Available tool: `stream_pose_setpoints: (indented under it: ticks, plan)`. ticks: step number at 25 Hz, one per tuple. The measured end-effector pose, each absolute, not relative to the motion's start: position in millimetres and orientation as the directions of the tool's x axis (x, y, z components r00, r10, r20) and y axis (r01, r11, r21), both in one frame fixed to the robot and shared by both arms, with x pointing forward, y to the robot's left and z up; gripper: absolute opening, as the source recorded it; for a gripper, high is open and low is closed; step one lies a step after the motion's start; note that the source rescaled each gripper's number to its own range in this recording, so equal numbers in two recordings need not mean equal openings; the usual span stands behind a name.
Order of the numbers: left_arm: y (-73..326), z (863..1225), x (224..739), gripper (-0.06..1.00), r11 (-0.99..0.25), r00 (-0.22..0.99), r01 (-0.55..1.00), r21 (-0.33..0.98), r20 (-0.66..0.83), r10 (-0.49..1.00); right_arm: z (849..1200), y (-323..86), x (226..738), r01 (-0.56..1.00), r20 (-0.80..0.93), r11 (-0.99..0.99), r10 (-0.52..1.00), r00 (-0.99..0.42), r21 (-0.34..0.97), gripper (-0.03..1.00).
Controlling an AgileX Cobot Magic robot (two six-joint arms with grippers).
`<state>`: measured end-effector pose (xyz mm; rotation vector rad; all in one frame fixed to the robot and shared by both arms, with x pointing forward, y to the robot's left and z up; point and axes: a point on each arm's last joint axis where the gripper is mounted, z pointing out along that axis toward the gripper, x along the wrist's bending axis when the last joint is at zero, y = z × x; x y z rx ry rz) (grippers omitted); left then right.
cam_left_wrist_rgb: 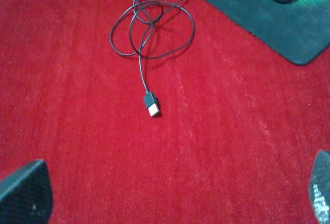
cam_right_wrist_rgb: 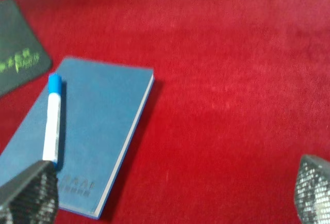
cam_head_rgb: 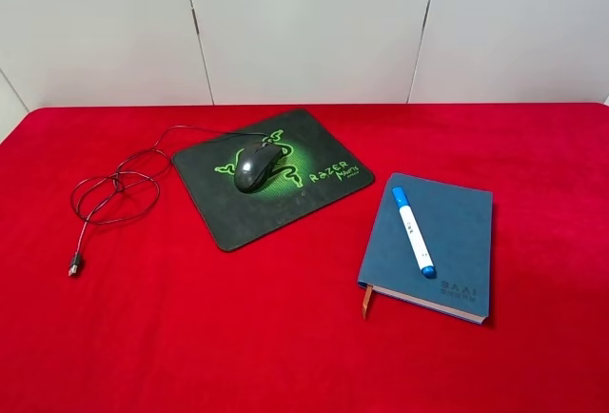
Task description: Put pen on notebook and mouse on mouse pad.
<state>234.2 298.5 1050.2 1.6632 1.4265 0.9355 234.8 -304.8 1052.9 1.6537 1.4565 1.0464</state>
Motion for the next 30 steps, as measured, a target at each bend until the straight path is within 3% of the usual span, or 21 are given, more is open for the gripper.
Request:
stream_pose_setpoints:
  ticks: [30]
  plan:
    - [298.4, 1050.2, 234.2, 1.0, -0.106, 0.116, 0.451, 0.886, 0.06, 0.991, 1053.1, -300.0, 235.7, 0.425, 0.065, -0.069, 0.998, 0.023, 0.903, 1.0]
